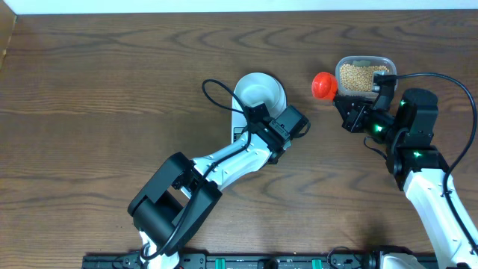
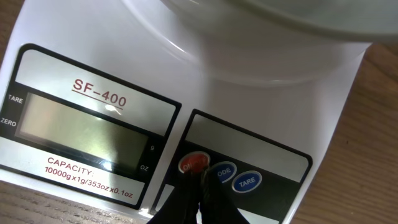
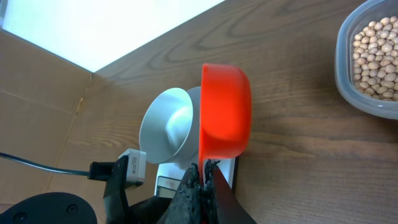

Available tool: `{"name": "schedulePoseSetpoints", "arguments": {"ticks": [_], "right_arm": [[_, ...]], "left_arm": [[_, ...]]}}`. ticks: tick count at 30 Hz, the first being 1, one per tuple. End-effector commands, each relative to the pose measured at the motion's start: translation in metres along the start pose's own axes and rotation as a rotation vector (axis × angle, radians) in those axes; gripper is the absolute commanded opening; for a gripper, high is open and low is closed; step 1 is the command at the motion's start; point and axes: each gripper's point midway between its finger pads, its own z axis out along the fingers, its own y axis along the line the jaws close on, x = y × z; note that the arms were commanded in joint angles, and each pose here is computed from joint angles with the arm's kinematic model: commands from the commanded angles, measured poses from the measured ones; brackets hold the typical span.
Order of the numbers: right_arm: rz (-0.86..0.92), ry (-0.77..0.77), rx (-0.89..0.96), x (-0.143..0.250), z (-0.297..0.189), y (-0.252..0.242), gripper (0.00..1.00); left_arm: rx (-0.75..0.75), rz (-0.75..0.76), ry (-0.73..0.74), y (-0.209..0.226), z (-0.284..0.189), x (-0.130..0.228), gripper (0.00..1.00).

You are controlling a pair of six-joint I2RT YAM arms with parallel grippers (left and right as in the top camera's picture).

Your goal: Scoop item into bowl and weigh 50g on scale

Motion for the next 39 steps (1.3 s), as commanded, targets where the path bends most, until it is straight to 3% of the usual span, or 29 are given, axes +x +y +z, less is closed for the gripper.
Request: {"name": "schedulePoseSetpoints", "arguments": {"ticks": [1,39], "right_arm": [[-0.024,-0.016,0.002,-0.0078,-0.0014,0.0016,0.01],[-0.024,-0.016,0.002,-0.0078,-0.0014,0.0015,0.01]], "left_arm": [[-0.024,-0.001,0.005,0.0061,0.0065,0.0040,0.07],[-0.029,-0.005,-0.037,0.0056,0.0114,-0.0025,0.07]]}}
